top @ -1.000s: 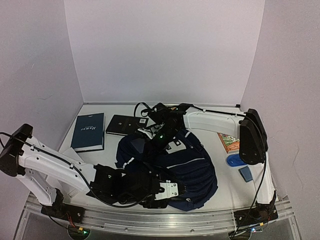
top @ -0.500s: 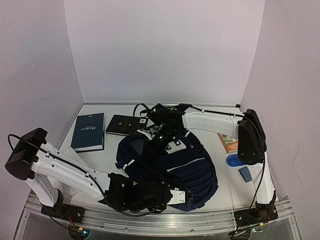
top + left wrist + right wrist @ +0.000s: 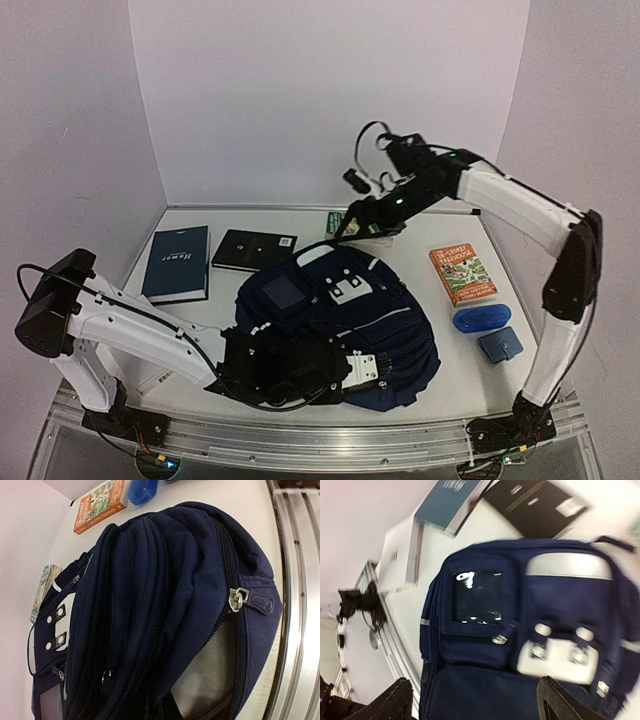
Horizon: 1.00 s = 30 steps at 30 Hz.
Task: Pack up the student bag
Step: Unzip the student bag at the center of the board.
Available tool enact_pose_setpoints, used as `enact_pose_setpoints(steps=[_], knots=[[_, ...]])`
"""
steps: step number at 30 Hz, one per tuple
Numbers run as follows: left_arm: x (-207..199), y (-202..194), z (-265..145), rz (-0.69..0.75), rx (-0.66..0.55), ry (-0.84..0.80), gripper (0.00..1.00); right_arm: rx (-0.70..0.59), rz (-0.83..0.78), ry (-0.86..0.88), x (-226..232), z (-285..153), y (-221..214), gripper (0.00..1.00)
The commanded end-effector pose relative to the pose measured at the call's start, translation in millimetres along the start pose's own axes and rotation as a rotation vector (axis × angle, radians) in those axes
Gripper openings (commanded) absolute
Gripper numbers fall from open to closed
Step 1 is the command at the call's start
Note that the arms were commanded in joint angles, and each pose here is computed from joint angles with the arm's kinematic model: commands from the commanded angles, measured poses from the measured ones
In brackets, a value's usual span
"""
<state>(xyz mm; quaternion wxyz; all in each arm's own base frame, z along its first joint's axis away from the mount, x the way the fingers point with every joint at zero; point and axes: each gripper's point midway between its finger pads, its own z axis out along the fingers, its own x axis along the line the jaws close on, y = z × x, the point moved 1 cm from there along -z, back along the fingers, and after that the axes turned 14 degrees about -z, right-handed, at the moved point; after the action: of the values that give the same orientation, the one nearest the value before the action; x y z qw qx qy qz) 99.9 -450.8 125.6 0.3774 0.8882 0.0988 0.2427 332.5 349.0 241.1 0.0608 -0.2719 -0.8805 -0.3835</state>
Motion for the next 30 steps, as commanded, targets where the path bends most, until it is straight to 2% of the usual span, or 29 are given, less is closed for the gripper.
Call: enact_pose_setpoints(steps=[1,6,8,12,18,23,30], knots=[[48,46,-2,-0.296,-0.098,0.024,0.00,-0.081,-0.012,-0.108,-3,-71,-10,0.83],[84,57,-2,-0.462,-0.132,0.021,0.00,-0.102,0.044,-0.190,-19,-110,-44,0.79],[97,61,0,-0.506,-0.137,0.031,0.00,-0.108,0.019,-0.206,-18,-120,-54,0.75],[120,68,7,-0.641,-0.137,0.039,0.00,-0.068,0.010,-0.183,-9,-115,-86,0.71],[130,81,14,-0.739,-0.154,0.015,0.00,0.013,0.042,-0.063,3,-87,-134,0.63],[132,91,19,-0.791,-0.143,0.007,0.00,0.002,0.032,-0.025,10,-80,-139,0.60],[141,100,26,-0.880,-0.137,0.024,0.00,0.018,-0.066,-0.023,33,-76,-137,0.55]])
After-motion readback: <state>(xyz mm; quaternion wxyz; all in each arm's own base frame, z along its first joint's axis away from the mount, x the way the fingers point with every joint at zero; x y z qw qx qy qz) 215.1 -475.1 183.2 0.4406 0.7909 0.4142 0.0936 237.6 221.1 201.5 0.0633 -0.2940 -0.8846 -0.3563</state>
